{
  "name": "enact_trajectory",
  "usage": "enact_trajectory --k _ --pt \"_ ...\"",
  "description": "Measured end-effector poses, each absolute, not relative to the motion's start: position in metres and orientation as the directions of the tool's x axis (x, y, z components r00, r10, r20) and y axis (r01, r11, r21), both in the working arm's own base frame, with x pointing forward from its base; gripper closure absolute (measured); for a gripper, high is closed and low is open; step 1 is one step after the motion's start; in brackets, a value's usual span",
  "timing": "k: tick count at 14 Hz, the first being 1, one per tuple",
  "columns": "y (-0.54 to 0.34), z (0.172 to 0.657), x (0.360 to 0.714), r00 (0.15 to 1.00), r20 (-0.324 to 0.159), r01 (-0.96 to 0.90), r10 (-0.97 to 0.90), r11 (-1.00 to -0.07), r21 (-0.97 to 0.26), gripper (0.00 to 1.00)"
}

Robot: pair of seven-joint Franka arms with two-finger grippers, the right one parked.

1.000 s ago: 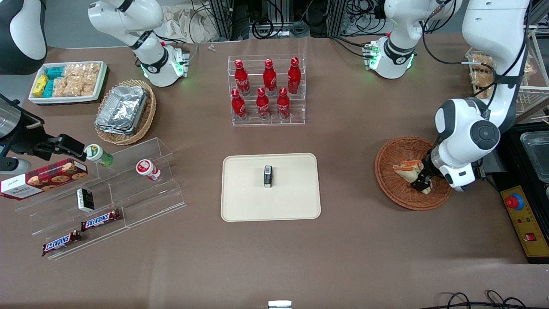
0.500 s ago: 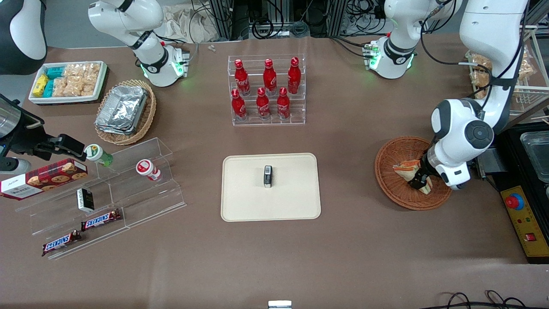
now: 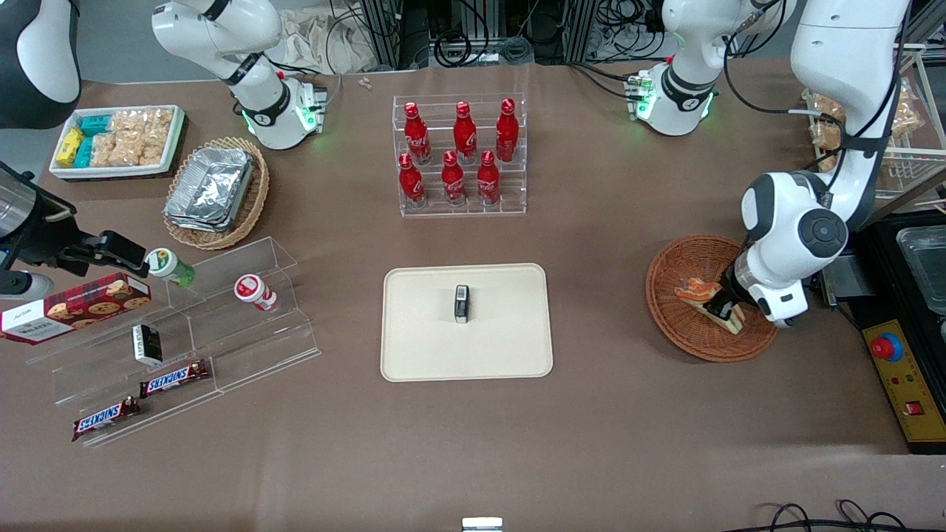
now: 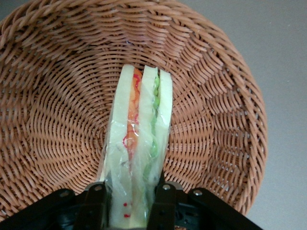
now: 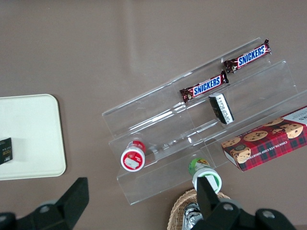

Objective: Place sandwich from basket to tray
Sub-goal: 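Lift the sandwich out of the basket and carry it toward the cream tray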

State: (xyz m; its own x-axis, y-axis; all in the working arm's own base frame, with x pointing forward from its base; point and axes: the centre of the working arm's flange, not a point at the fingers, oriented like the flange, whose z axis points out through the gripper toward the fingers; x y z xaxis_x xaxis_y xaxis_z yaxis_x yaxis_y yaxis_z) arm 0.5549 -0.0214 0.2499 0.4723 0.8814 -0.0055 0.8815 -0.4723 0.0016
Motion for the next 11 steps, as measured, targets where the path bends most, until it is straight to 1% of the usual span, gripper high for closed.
enact_trajectory --k 2,3,4,5,6,8,11 --pt "-0.023 0.265 0.559 0.5 0.019 0.866 0.866 -0.5 -0.01 0.69" --pt "-0.024 0.28 0.564 0.517 0.031 0.856 0.855 -0.516 -0.04 0.69" --pt "-0.026 0.3 0.57 0.529 0.031 0.847 0.848 -0.525 -0.081 0.72" --pt "-0.03 0.326 0.578 0.545 0.029 0.835 0.838 -0.539 -0.113 0.78" --pt "-0.038 0.356 0.587 0.574 0.022 0.813 0.819 -0.566 -0.138 0.82" --pt "-0.056 0.413 0.597 0.65 -0.001 0.749 0.76 -0.641 -0.168 0.82" --pt "-0.094 0.487 0.603 0.757 -0.019 0.643 0.653 -0.75 -0.155 0.82"
